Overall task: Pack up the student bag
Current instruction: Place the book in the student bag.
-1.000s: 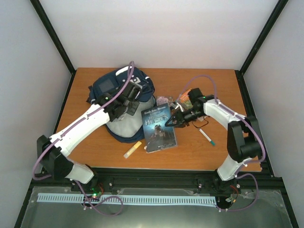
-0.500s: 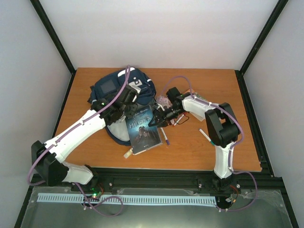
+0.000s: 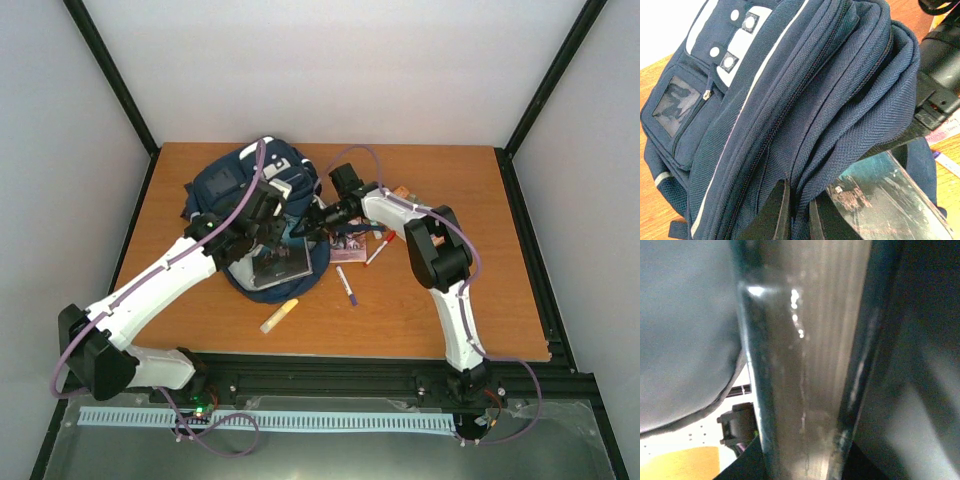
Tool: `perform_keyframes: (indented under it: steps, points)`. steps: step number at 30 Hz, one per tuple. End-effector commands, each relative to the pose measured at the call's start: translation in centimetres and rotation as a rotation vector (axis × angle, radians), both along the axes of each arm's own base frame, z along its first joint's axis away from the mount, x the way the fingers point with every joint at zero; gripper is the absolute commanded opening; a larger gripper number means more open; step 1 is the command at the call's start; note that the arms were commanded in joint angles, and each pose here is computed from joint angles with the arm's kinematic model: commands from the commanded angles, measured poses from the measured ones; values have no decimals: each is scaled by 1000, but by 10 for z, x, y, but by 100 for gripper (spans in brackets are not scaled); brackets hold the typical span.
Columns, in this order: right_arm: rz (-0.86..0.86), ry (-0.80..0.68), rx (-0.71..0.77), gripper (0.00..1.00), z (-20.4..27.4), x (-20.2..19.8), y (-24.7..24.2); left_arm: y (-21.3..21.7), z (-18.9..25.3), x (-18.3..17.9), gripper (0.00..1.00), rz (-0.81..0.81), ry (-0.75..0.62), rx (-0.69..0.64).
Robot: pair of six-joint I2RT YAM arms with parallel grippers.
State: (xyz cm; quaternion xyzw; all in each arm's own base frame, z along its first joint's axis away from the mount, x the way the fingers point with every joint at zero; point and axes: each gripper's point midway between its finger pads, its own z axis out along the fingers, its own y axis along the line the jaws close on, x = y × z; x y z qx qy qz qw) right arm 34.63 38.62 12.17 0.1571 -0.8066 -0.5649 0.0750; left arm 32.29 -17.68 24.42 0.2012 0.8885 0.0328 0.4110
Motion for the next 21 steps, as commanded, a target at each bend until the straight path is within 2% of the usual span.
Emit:
perform_keyframes:
  steps: [1,7,10,12,16,21]
  points:
    - [-5,-38,20,8,0,14,12,-5,48,6,1,-2,-150,-111]
    - [-14,-124,-71,36,-14,12,1,3,50,5,1,20,-174,-94]
    - [-24,-224,-119,50,-7,11,-9,7,52,4,1,33,-191,-89]
    - [-28,-317,-145,56,5,10,-16,9,54,3,1,37,-201,-93]
    - [-49,-446,-200,61,17,4,-35,13,57,2,1,48,-218,-96]
    - [-55,-609,-239,62,33,-15,-55,16,59,1,1,58,-237,-103]
